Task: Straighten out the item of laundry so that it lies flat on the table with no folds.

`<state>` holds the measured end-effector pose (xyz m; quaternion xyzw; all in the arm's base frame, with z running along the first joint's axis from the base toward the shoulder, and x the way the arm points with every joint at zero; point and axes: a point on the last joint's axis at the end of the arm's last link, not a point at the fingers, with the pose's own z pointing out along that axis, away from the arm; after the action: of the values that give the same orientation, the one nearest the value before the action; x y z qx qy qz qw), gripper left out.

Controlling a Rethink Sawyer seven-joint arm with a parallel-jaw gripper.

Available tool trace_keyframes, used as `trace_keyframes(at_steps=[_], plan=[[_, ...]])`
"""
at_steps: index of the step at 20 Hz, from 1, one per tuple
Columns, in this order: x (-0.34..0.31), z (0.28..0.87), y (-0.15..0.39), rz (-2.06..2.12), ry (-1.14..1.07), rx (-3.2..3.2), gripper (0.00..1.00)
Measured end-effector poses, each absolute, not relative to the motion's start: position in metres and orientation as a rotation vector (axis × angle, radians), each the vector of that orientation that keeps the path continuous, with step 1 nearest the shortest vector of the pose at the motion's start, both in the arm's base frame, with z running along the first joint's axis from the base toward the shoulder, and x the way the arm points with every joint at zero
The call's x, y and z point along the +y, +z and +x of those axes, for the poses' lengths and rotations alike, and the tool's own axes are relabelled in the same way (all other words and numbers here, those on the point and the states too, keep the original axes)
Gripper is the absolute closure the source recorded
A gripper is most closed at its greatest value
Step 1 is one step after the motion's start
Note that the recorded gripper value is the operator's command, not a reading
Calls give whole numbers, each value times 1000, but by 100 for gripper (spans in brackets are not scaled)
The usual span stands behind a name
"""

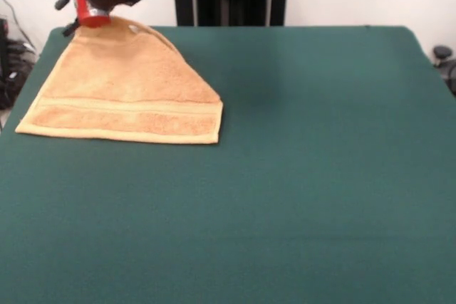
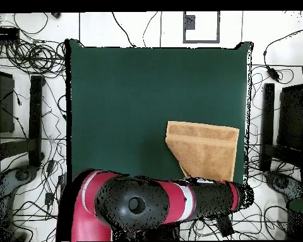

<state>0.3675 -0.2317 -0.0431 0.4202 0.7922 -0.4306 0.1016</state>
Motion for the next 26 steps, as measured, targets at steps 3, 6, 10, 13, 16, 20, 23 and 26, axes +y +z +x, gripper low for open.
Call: trace_keyframes(at_steps=[3,6,10,13,16,20,23,26], plan=[[-240,362,-33,1271,-1279,2368,0],[-256,352,-15,1316,-1317,2383,0],[-273,341,7,1356,-1377,2383,0],[-280,335,23,1360,-1423,2390,0],[-282,333,29,1351,-1443,2400,0],[-281,334,32,1339,-1440,2419,0],[-277,337,32,1360,-1426,2426,0],[-272,340,32,1386,-1429,2428,0]])
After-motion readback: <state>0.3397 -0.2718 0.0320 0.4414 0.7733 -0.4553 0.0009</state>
